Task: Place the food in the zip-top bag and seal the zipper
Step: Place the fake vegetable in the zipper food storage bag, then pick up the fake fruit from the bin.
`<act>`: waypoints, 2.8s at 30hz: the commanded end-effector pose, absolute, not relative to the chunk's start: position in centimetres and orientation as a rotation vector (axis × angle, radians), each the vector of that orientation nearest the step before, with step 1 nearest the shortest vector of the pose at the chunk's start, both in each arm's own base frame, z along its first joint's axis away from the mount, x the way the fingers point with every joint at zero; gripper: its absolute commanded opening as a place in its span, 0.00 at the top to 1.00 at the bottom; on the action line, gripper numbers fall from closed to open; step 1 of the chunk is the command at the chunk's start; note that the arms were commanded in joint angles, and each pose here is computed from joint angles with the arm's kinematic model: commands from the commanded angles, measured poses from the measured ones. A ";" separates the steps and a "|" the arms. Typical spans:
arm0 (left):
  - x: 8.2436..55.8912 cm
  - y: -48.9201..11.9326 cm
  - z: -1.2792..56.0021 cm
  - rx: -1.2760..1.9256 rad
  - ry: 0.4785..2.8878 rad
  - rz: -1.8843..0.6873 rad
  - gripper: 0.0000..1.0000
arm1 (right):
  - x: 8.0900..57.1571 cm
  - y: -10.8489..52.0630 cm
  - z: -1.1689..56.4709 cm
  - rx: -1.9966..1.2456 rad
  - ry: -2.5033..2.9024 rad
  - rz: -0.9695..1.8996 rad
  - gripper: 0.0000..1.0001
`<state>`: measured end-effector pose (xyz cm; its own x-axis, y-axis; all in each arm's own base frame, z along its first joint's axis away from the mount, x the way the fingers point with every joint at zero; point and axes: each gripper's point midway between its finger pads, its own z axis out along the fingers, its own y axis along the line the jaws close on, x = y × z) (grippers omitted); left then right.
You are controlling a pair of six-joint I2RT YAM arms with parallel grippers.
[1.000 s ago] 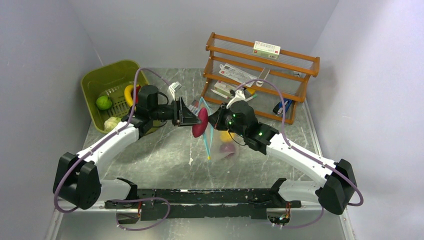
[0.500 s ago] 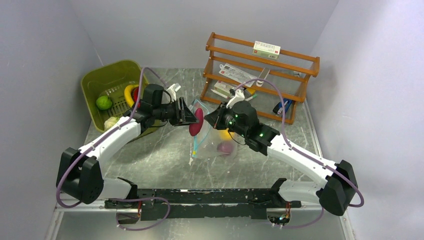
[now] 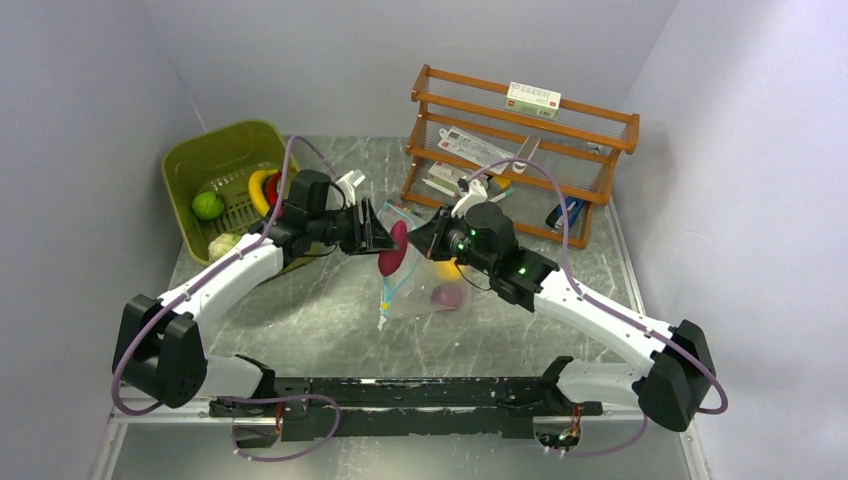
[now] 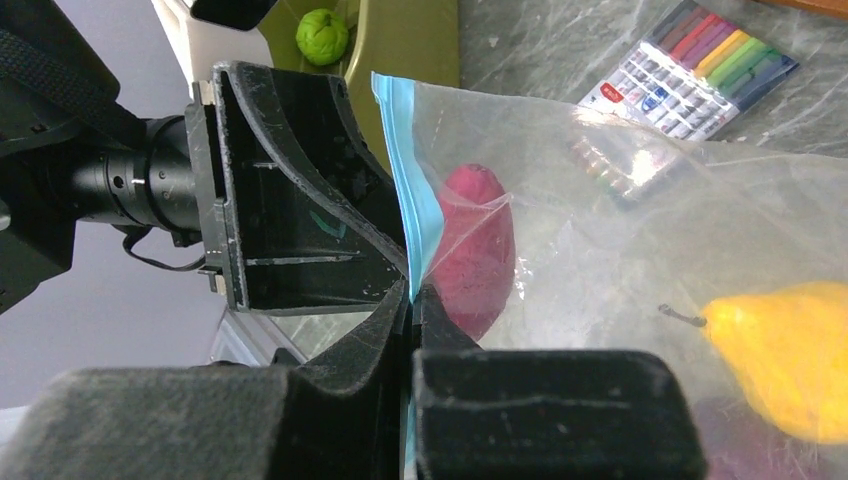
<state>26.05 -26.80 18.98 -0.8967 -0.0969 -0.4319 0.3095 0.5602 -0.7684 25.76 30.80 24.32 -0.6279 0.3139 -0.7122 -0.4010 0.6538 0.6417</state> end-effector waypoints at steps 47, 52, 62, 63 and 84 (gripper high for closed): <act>37.7 -6.9 31.6 -0.245 1.962 -0.159 0.31 | 24.3 26.7 26.3 -0.140 1.935 0.886 1.00; 39.9 0.0 30.6 -0.357 1.984 0.010 0.34 | 24.2 26.1 26.0 -0.139 1.928 0.868 1.00; 42.3 9.8 26.6 -0.418 2.044 0.481 0.38 | 23.6 26.6 26.3 -0.176 1.949 0.897 1.00; 42.6 10.3 26.2 -0.415 2.042 0.515 0.38 | 23.5 26.6 26.3 -0.183 1.958 0.892 1.00; 47.1 16.7 16.4 -0.377 2.286 0.879 0.32 | 25.4 25.8 30.5 -0.135 1.940 0.782 1.00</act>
